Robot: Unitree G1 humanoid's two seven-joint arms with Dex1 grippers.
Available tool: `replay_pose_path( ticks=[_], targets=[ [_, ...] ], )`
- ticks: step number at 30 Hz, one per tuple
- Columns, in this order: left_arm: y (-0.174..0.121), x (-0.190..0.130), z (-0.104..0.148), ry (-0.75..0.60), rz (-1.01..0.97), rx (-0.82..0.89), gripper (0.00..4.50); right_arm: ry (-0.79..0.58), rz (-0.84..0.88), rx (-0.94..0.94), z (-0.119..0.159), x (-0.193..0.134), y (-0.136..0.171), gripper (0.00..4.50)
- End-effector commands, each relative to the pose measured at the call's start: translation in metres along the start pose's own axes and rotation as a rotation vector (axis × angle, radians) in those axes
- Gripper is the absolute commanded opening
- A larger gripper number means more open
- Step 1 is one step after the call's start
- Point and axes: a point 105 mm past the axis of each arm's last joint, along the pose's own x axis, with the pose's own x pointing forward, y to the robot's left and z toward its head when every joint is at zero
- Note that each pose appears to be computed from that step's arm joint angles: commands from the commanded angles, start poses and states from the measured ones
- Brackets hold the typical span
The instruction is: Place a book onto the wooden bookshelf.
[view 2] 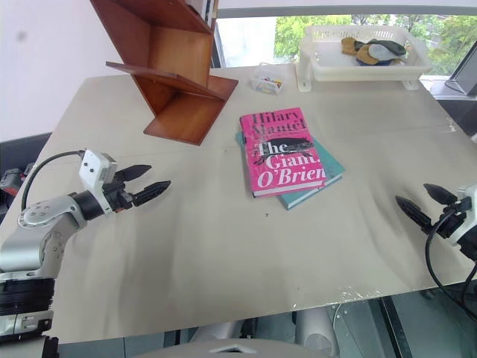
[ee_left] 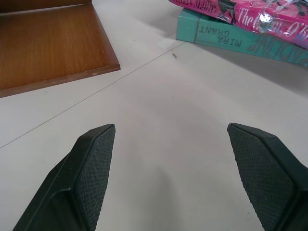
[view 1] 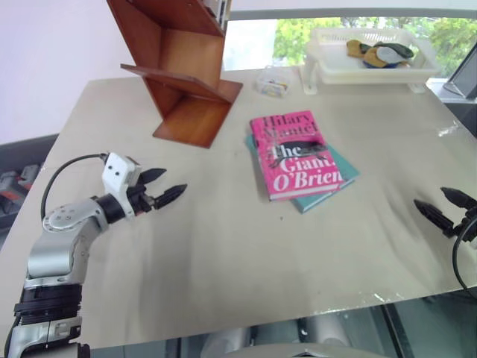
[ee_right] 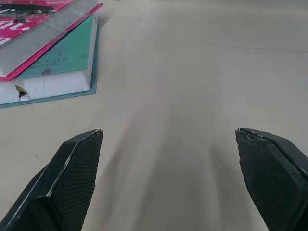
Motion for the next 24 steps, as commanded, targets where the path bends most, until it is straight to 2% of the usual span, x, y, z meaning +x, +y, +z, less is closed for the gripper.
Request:
replay_pose_path(
  ticks=[1, 24],
  targets=[
    [0.0053, -0.0070, 0.0130, -0.032, 0.019, 0.053, 3.92, -0.035, -0.027, -0.052, 0.0148, -0.0033, -0.0074, 4.50],
    [0.0095, -0.0043, 0.0144, -0.029, 0.025, 0.078, 3.92, -0.061, -0.091, -0.097, 0.0215, 0.0040, -0.0129, 4.50]
  ],
)
